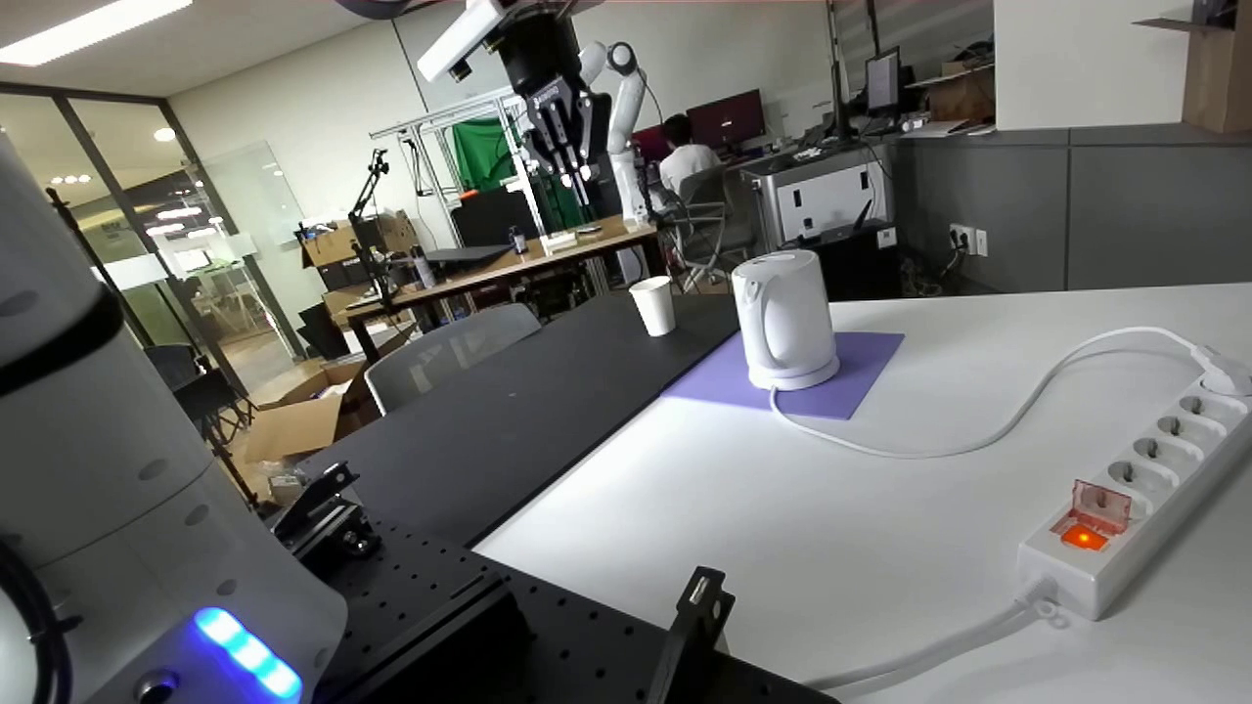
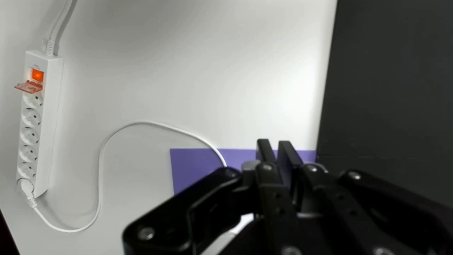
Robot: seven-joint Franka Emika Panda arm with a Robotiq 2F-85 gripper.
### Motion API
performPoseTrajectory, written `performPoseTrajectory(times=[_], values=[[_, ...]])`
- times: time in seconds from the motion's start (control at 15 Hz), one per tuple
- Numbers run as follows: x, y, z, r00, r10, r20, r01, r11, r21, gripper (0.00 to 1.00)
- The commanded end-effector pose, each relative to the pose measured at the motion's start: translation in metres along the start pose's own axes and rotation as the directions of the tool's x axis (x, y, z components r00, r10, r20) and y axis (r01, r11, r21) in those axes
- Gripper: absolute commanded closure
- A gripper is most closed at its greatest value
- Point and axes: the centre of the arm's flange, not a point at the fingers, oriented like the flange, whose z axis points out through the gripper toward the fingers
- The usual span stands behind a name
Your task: Press the button the handle of the kettle
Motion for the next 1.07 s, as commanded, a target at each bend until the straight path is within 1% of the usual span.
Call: performPoseTrajectory(times=[0.0,0.07,0.13,0.2,0.27,0.33,0.53,0.67,0.8,1.0], values=[[0.000,0.000,0.000,1.000,0.000,0.000,0.000,1.000,0.000,0.88],[0.000,0.000,0.000,1.000,0.000,0.000,0.000,1.000,0.000,0.97],[0.000,0.000,0.000,1.000,-0.001,0.001,0.001,1.000,0.000,0.89],[0.000,0.000,0.001,1.000,-0.002,0.002,0.002,1.000,0.000,0.96],[0.000,0.000,0.002,1.000,-0.002,0.003,0.002,1.000,0.000,0.96],[0.000,-0.001,0.002,1.000,-0.002,0.004,0.002,1.000,0.000,0.99],[0.020,0.012,0.007,0.994,0.051,-0.098,-0.049,0.998,0.026,1.00],[0.038,0.023,0.012,0.980,0.093,-0.174,-0.084,0.995,0.059,1.00],[0.055,0.034,0.023,0.965,0.140,-0.222,-0.124,0.989,0.087,1.00],[0.076,0.046,0.045,0.945,0.202,-0.257,-0.179,0.977,0.112,1.00]])
